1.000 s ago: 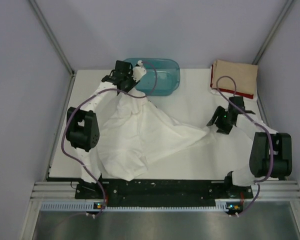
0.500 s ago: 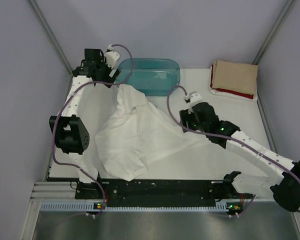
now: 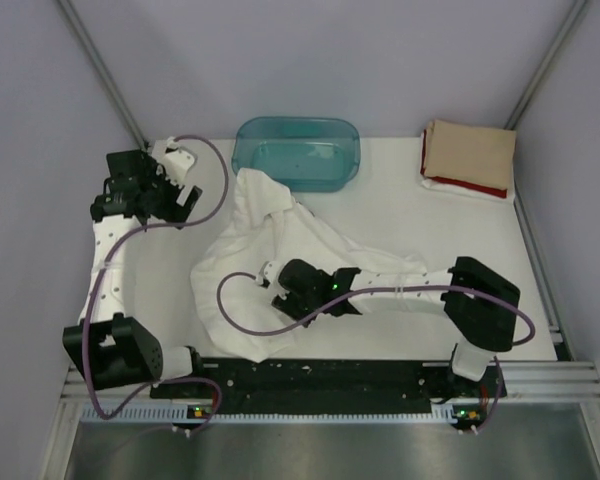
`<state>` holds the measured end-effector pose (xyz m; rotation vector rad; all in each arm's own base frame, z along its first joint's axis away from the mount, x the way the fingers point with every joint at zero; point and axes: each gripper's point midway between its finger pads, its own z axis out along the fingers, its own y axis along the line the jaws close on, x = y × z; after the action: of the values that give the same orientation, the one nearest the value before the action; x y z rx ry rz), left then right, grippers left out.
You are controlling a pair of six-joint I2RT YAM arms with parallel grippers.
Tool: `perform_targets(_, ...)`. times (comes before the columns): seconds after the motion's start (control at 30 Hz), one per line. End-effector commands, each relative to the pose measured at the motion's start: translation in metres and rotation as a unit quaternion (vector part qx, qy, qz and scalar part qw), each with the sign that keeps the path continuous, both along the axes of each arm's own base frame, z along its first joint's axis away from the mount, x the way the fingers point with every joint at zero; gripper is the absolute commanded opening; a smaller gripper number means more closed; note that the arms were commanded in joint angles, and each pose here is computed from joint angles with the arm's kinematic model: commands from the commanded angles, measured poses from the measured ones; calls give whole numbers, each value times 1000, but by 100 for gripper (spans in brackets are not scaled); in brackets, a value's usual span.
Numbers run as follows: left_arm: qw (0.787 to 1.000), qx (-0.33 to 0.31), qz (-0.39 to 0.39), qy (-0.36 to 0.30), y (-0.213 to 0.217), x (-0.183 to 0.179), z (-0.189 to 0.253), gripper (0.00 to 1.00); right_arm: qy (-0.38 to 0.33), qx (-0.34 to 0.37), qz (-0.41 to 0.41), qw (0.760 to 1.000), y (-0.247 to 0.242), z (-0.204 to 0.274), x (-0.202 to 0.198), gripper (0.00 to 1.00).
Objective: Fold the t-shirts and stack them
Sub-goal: Flatten out the tshirt
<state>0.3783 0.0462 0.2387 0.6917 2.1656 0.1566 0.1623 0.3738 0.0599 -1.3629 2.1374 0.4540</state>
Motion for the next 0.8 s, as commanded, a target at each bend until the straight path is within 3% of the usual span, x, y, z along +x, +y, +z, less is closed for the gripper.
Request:
perform_targets(0.0, 999, -3, -39, 16, -13, -37, -15, 99, 4, -4, 18, 1000, 17, 1, -11, 39)
perform_targets(0.23, 999, -10, -43, 19, -18, -51, -20, 99, 13, -30, 27, 999, 20, -21, -25, 40)
perform_targets(0.4, 999, -15, -46, 22, -20, -53, -16, 99, -12, -85, -7, 996, 5, -40, -11, 34)
perform_targets(0.47, 998, -14, -49, 23, -21, -55, -16, 99, -9, -87, -10, 996, 3, -41, -12, 27)
perform_targets(0.6, 997, -23, -63, 26, -27, -59, -16, 99, -14, -76, -21, 997, 3, -31, -10, 0)
perform_targets(0.77, 990, -46, -130, 32, -49, -71, -18, 99, -63, -22, -62, 996, 3, 29, 18, 0)
